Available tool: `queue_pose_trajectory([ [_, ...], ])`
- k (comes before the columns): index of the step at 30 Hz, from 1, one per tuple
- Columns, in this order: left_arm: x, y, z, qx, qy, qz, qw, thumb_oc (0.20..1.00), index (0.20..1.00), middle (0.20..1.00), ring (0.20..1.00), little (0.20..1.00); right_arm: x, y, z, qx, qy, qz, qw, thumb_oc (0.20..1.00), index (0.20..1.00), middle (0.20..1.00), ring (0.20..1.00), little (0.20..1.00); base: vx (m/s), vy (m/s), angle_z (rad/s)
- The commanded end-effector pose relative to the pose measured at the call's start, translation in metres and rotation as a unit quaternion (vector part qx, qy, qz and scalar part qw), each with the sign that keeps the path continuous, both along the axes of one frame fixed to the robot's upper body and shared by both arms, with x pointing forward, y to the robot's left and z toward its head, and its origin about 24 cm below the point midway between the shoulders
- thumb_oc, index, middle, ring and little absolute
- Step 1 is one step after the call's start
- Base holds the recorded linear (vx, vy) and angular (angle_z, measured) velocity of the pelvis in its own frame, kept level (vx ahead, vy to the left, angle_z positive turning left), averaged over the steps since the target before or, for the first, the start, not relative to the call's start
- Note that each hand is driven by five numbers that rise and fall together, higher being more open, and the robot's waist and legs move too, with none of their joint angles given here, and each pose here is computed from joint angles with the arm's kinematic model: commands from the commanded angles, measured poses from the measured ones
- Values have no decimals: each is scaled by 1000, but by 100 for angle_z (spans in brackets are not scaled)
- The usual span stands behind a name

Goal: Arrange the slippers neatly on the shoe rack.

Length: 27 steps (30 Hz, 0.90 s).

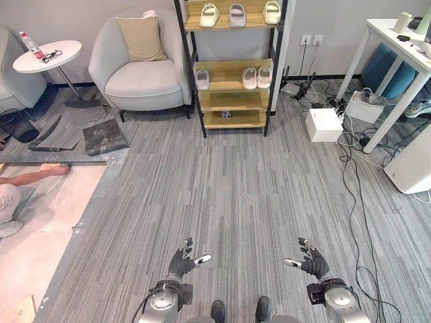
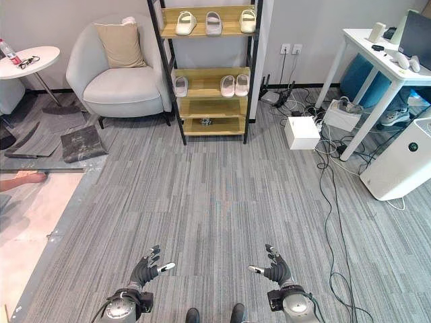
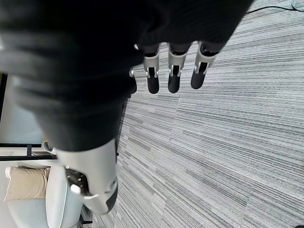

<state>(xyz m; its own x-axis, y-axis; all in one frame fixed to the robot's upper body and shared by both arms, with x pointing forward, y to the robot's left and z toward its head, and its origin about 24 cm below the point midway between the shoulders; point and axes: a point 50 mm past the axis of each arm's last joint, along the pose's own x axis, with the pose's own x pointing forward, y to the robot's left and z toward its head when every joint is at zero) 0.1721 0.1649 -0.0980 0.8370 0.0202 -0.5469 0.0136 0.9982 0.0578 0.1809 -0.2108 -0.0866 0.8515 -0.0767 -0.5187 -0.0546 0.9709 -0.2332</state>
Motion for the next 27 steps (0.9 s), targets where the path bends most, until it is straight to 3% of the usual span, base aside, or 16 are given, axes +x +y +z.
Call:
queue_pose_trajectory([
  [1,14,-1,10,5,-36,-20,999,1000,1000,1000,1000,1000,9,3,9,15,-33,4,999,1000,1000,1000,1000,1000,0,0,0],
  [27,8,2,5,-63,-16,45,997,1000,1000,1000,1000,1000,9,11,3,28,-16,4,999,1000,1000,1000,1000,1000,14,13,-3],
])
